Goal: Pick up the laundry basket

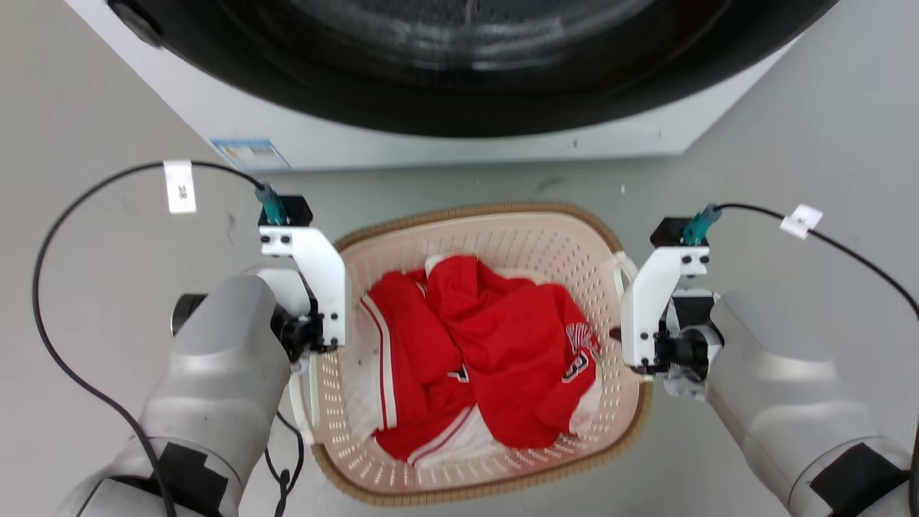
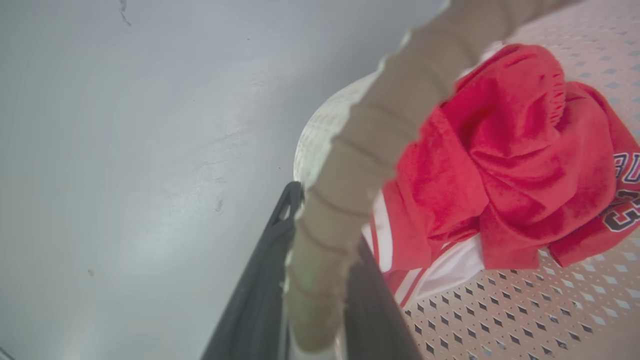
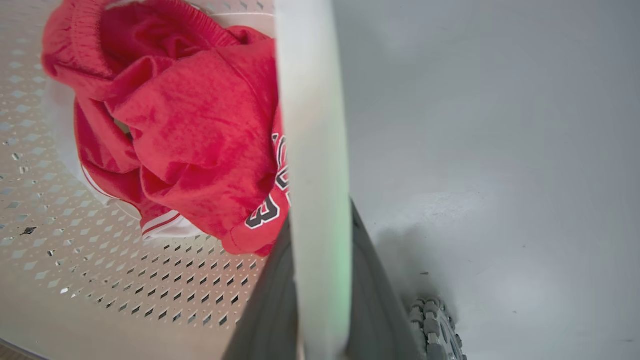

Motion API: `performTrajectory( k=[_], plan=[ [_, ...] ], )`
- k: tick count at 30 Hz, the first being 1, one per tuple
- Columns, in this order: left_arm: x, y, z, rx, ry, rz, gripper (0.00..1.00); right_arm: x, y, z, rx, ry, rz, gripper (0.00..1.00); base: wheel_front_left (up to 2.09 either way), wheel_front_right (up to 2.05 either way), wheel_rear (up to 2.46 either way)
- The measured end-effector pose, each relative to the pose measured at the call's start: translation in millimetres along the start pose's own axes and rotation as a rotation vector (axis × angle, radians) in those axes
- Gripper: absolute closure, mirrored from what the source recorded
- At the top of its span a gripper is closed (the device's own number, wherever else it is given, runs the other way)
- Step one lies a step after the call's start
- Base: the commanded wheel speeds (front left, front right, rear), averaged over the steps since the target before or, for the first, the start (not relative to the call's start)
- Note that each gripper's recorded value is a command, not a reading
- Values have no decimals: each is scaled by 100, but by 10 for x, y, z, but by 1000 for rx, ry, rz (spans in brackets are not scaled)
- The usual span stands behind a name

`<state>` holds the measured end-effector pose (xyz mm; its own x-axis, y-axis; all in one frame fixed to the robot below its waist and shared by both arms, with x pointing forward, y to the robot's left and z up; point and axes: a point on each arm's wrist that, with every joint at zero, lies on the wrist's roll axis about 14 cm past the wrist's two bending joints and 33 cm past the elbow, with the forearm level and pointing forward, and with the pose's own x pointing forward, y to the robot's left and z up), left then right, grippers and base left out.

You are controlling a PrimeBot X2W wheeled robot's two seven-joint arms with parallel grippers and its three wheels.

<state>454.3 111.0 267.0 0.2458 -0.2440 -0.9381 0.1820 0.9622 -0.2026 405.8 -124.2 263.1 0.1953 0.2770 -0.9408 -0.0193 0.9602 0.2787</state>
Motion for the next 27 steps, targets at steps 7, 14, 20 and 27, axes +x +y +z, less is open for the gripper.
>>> performTrajectory(
  k=[7,14,20,27],
  plan=[
    [-484,-70,51,10,-65,13,100,-406,152,15,-18,-32,14,100,0,0,0],
    [-885,-141,90,27,-128,25,100,-773,252,51,-43,-76,19,100,0,0,0],
    [-1109,-211,-3,24,-152,21,100,-1001,295,19,-69,-109,12,100,0,0,0],
    [-1267,-272,-195,21,-161,19,100,-1150,326,-175,-67,-108,15,100,0,0,0]
  ],
)
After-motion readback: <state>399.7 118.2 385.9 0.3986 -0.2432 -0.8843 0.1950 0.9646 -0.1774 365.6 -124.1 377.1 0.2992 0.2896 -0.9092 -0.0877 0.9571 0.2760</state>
